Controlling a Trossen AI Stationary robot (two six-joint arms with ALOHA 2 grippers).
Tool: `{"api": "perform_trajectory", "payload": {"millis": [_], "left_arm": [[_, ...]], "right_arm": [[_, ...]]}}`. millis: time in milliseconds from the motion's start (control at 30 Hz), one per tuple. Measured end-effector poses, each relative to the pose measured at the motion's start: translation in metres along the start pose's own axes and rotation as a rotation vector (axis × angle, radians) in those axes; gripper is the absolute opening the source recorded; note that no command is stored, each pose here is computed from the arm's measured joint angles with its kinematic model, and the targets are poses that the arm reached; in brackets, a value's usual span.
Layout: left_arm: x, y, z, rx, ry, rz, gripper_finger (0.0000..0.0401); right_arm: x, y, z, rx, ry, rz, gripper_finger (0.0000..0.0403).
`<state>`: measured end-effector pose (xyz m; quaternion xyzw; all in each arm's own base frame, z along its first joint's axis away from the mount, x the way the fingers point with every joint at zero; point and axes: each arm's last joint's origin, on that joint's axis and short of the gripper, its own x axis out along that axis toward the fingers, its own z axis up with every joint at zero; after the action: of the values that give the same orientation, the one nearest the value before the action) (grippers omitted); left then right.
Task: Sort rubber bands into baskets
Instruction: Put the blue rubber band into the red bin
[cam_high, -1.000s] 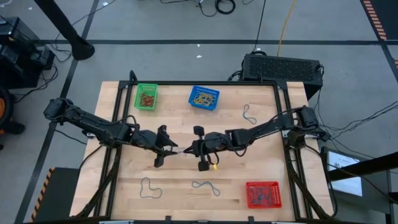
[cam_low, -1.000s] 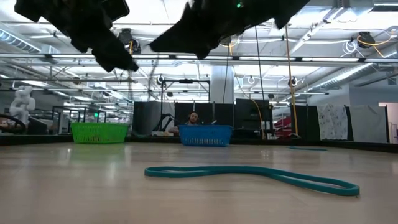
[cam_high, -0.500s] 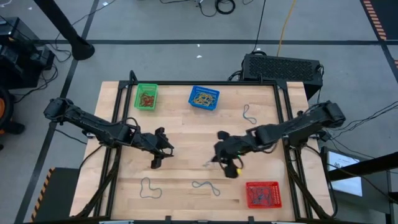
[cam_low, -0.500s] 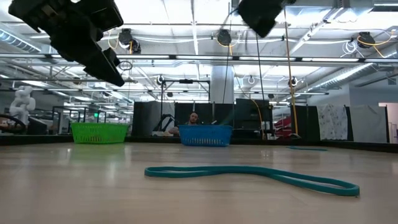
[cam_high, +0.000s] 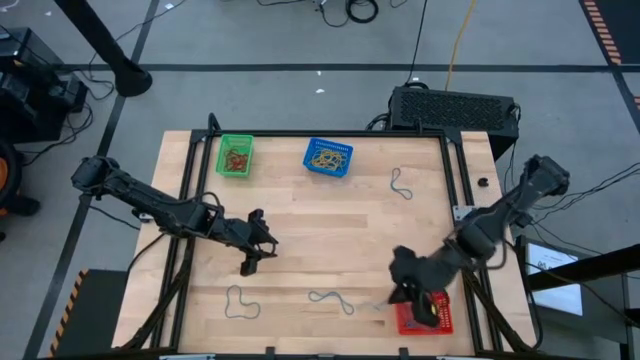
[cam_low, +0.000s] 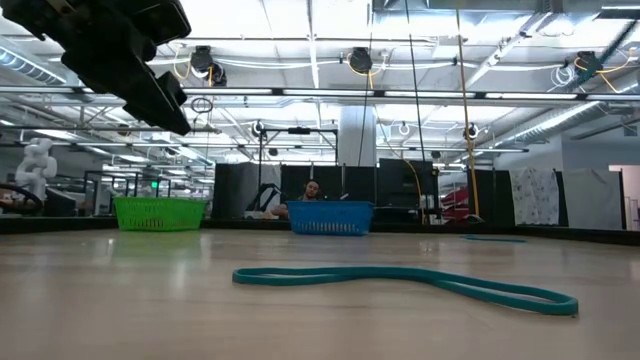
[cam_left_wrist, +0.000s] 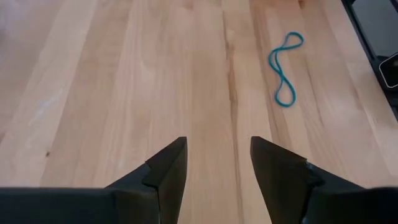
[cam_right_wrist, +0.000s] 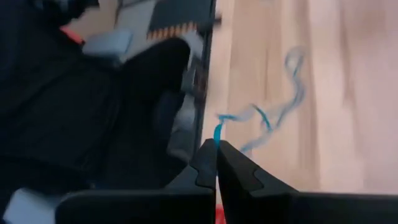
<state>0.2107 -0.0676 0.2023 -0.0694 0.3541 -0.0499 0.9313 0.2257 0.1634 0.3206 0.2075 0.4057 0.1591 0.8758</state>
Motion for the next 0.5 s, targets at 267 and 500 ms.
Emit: {"api": "perform_trajectory", "payload": {"millis": [267,500], "left_arm": [[0.0,0.0,0.0,-0.001,-0.001,0.005,0.0183],[0.0,0.0,0.0,-0.001,-0.004,0.011,0.0183]], "right_arm": [[-0.005,0.013,-0.043,0.253,0.213,-0.136,0.0],[-0.014,0.022,-0.07,0.365,0.324,-0.219,0.0]]}}
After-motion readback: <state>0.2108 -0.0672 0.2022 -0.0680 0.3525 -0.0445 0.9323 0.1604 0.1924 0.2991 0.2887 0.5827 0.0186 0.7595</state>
